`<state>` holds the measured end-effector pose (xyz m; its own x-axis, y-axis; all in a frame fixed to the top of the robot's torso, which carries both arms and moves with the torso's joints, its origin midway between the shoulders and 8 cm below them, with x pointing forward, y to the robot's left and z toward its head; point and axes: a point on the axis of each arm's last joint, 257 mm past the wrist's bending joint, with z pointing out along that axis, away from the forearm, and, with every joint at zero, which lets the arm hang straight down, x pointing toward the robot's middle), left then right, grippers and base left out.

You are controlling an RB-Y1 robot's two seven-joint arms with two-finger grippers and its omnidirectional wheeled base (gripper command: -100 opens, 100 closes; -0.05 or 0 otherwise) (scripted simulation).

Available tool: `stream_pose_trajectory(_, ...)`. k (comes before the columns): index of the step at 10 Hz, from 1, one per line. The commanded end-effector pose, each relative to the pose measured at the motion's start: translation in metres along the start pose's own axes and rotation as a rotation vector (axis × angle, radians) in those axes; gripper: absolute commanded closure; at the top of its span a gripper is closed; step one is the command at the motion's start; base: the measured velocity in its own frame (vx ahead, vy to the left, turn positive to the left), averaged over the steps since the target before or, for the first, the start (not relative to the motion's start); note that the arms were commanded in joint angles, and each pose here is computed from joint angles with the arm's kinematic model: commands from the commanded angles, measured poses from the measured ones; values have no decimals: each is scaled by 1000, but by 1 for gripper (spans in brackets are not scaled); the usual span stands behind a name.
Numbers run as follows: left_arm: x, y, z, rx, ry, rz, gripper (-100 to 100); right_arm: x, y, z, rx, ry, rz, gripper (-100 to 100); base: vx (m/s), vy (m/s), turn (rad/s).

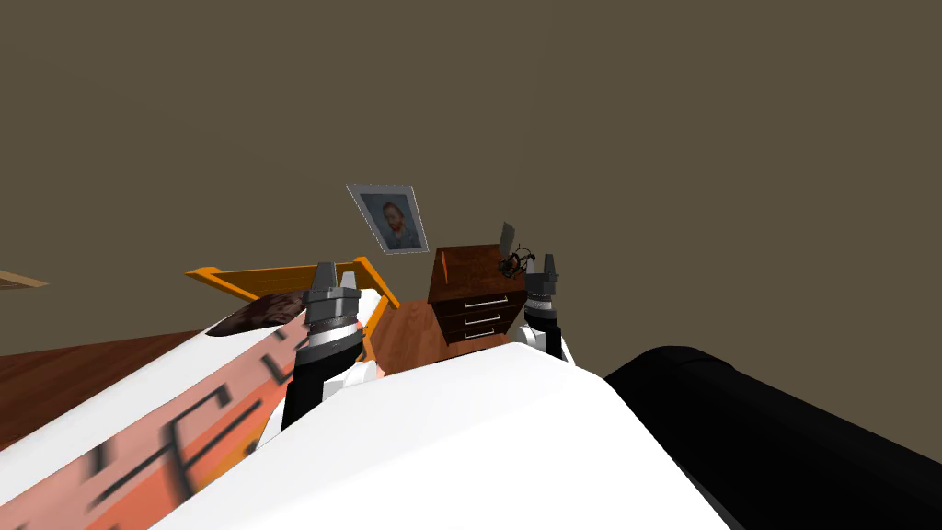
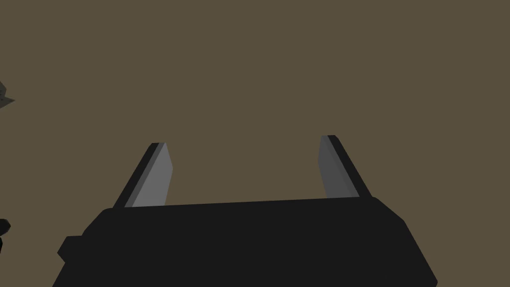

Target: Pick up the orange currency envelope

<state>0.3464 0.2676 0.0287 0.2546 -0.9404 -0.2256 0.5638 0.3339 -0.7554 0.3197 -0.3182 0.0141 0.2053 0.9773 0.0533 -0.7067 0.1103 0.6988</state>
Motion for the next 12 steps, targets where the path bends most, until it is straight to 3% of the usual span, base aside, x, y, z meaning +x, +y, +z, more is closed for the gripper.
stream_pose_trajectory(1,5,3,0,-2,30,21,-100,0,0,0,0,0,0,0,2,-7,-7)
stream_pose_trajectory(4,15,14,-2,-16,92,81,-100,0,0,0,0,0,0,0,10,-27,-9)
stream_pose_trajectory(6,26,39,-4,-55,154,183,-100,0,0,0,0,0,0,0,17,-75,-31)
stream_pose_trajectory(8,30,54,-5,-81,178,241,-100,0,0,0,0,0,0,0,30,-99,-19)
stream_pose_trajectory(9,33,71,-6,-110,198,301,-100,0,0,0,0,0,0,0,34,-97,-36)
stream_pose_trajectory(11,36,89,-8,-141,217,363,-100,0,0,0,0,0,0,0,25,-97,-24)
stream_pose_trajectory(12,39,107,-10,-173,237,427,-100,0,0,0,0,0,0,0,27,-101,-47)
